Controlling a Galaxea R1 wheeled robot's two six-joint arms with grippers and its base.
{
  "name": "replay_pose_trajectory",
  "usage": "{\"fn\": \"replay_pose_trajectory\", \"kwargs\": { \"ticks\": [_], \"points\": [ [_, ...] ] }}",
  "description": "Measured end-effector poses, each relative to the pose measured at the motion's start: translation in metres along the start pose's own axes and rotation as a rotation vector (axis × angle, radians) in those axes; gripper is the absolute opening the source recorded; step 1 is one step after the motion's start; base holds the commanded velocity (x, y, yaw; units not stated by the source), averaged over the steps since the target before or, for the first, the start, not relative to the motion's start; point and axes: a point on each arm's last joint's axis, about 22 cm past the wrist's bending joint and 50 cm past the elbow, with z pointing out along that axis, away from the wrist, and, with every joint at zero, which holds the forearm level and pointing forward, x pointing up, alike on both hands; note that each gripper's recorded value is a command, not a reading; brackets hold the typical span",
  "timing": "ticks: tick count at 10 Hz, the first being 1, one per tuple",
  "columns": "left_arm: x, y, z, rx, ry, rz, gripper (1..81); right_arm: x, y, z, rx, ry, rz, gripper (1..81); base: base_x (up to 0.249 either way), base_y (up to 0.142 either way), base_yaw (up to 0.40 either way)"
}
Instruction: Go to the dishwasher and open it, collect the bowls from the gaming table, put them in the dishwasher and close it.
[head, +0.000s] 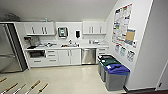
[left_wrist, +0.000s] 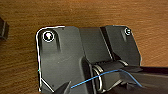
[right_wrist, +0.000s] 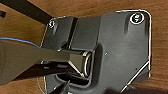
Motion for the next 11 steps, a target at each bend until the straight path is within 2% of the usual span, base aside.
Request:
{"fn": "replay_pose_trajectory", "kwargs": {
  "ticks": [11],
  "points": [
    [-0.0007, 0.0000, 0.0000, 0.000, -0.001, 0.000, 81.1, 0.0013, 0.0004, 0.0000, -0.001, 0.002, -0.001, 81.1, 0.128, 0.000, 0.000]
  ]
}}
